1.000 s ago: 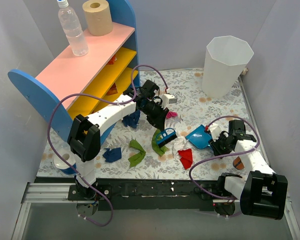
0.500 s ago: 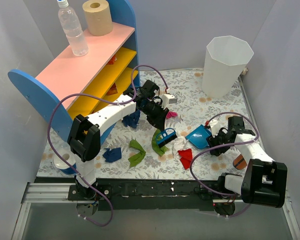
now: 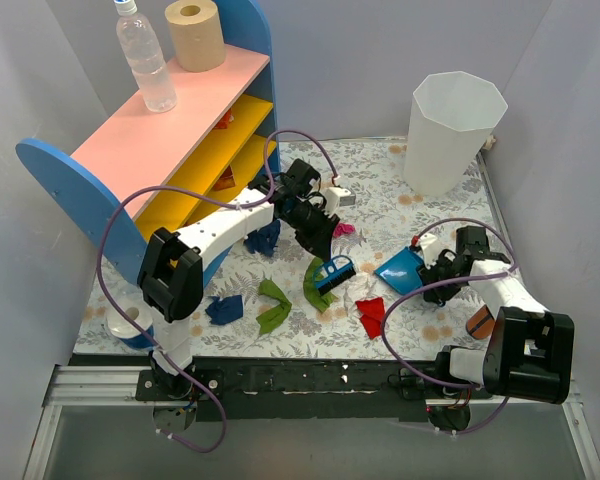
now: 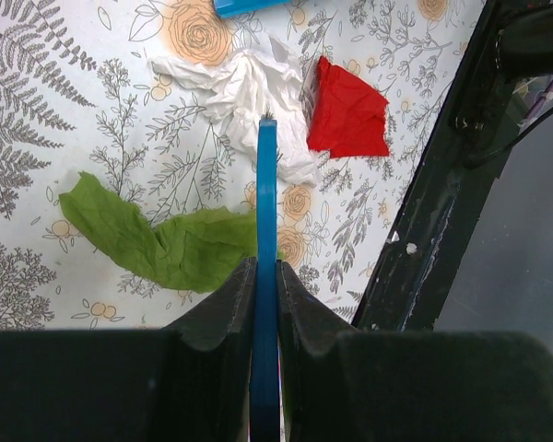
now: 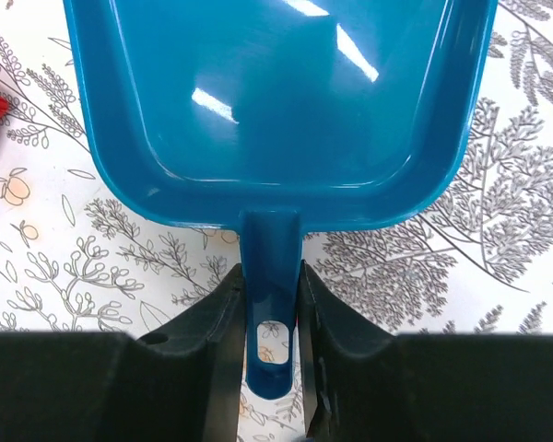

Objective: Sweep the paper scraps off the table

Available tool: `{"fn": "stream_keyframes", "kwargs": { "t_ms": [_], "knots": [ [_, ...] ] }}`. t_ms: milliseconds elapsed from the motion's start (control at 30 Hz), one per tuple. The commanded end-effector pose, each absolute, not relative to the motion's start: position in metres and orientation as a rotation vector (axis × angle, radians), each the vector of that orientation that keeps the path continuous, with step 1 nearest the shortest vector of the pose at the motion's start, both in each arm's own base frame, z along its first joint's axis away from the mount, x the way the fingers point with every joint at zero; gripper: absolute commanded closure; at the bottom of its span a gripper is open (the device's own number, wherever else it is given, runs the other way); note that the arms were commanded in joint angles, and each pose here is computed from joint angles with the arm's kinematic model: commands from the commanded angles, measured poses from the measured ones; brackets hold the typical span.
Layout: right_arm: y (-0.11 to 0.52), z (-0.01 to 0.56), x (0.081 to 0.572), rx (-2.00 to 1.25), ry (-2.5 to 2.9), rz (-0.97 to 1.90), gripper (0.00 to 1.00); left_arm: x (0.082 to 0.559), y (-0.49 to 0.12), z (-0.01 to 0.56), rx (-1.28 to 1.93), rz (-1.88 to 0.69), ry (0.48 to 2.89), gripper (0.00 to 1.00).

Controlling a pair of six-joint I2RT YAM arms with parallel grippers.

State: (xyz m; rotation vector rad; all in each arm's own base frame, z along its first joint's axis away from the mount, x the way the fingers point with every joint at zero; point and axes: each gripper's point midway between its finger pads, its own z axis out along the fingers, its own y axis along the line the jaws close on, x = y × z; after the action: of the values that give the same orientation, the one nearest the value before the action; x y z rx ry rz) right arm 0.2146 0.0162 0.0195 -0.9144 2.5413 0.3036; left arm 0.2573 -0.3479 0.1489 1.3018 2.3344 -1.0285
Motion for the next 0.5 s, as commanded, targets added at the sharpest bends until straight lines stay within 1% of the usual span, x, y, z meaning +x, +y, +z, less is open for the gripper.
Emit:
{"fn": "stream_keyframes", "kwargs": {
  "t_ms": [0, 133, 233, 267, 300, 333, 367, 400, 433, 467],
  "knots": [
    [0.005, 0.045, 0.226, -0.941, 2.541, 0.222, 0.71, 0.262, -0.365, 0.171, 1.301, -1.089, 2.248, 1.0],
    [-0.008, 0.062, 0.218, -1.027, 2.548, 0.131, 0.75, 0.263, -0.377, 0.182, 1.307, -1.166, 2.185, 1.0],
    [-0.02, 0.073, 0.213, -1.074, 2.539, 0.023, 0.76, 0.257, -0.391, 0.191, 1.334, -1.31, 2.097, 1.0],
    [-0.026, 0.075, 0.211, -1.069, 2.553, -0.024, 0.76, 0.249, -0.396, 0.198, 1.329, -1.417, 2.076, 1.0],
    [-0.029, 0.078, 0.209, -1.062, 2.553, -0.049, 0.76, 0.248, -0.402, 0.201, 1.335, -1.467, 2.039, 1.0],
    [-0.031, 0.079, 0.207, -1.052, 2.566, -0.06, 0.77, 0.246, -0.406, 0.195, 1.33, -1.531, 2.049, 1.0],
    [-0.034, 0.08, 0.206, -1.035, 2.582, -0.082, 0.77, 0.235, -0.41, 0.207, 1.347, -1.674, 2.0, 1.0],
    [-0.035, 0.082, 0.205, -0.99, 2.608, -0.084, 0.78, 0.232, -0.411, 0.206, 1.353, -1.736, 1.995, 1.0],
    [-0.041, 0.086, 0.211, -0.949, 2.617, -0.134, 0.81, 0.229, -0.414, 0.206, 1.344, -1.802, 1.992, 1.0],
    [-0.046, 0.091, 0.214, -0.905, 2.631, -0.175, 0.81, 0.221, -0.414, 0.197, 1.271, -1.925, 2.092, 1.0]
  ]
}}
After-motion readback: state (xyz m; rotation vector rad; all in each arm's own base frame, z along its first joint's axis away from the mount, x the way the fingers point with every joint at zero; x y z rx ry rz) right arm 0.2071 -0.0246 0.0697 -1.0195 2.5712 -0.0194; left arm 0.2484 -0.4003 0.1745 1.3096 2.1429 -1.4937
